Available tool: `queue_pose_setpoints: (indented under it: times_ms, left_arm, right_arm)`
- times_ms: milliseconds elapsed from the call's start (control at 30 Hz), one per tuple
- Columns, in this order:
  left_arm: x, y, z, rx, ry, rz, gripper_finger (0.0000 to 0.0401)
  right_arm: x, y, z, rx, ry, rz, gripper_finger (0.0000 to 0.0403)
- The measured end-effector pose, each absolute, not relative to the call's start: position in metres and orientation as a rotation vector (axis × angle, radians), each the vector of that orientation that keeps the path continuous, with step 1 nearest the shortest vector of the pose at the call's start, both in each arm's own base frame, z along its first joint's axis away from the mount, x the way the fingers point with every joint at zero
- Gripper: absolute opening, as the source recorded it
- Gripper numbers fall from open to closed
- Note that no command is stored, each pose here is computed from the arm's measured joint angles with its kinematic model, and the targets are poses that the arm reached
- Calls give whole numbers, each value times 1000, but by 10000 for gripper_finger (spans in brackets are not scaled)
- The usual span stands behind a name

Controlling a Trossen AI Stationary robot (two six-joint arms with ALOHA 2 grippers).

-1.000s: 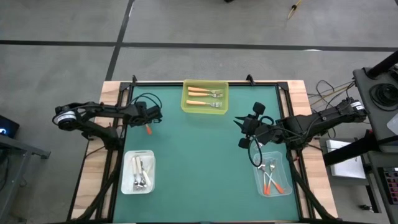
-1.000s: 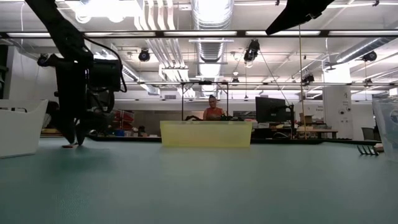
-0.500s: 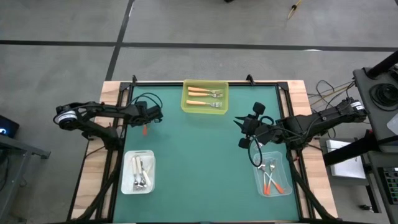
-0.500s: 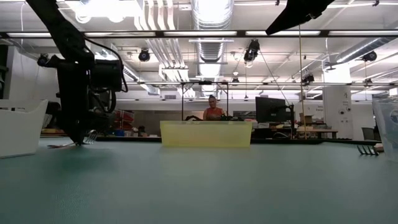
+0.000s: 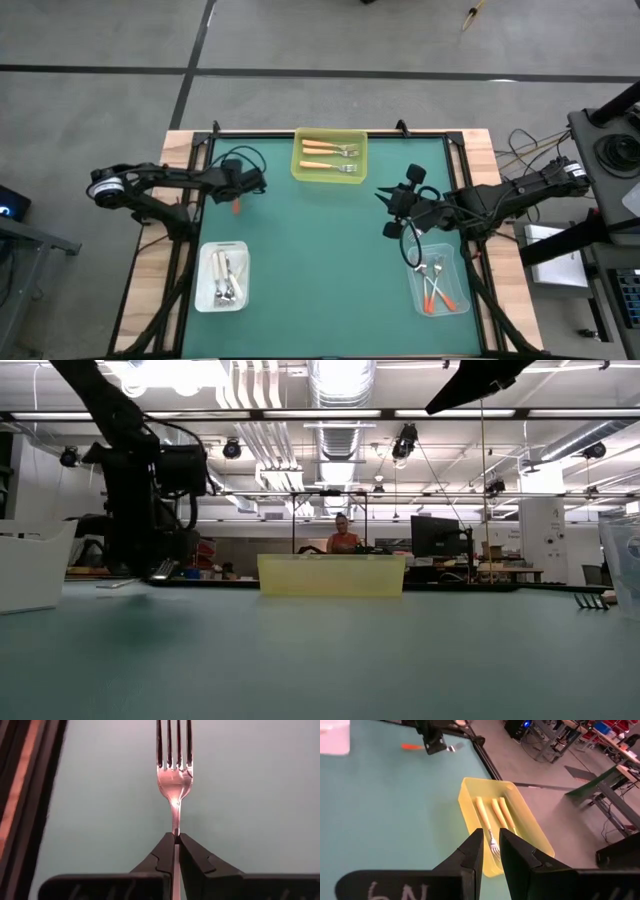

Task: Sort silverware by color (type)
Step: Put the orange fork into the transparent bin

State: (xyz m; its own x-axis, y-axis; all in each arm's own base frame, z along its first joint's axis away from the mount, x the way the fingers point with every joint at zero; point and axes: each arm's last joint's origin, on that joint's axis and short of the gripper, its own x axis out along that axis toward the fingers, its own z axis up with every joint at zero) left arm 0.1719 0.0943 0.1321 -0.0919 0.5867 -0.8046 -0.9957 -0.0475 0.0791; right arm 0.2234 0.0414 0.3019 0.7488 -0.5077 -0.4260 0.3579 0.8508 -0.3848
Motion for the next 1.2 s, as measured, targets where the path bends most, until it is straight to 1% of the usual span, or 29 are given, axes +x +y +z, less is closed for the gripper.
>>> queue_pose_setpoints:
  times_ms: [200,400,567,667,767,967,1100,1200]
  left_arm:
    - [192,92,155,-615,801,1423,1]
    - [218,78,190,-470,776,1341,0]
    - [240,58,227,-353,709,1251,0]
    - [253,41,247,-298,645,1173,0]
    - [266,19,261,-236,594,1053,0]
    - [282,-28,275,-94,471,812,0]
    - [289,-41,281,-79,389,739,0]
    - [293,-48,277,-73,388,721,0]
  right_arm:
    - [226,42,305,-277,505,-481,52]
    - [229,40,309,-262,457,-490,52]
    - [231,37,311,-246,436,-506,52]
    - [233,34,312,-195,401,-527,52]
    - [238,29,315,-81,294,-548,52]
    - [244,24,300,201,143,-447,52]
    - [248,24,287,397,72,-446,58]
    - [253,25,281,508,64,-456,82]
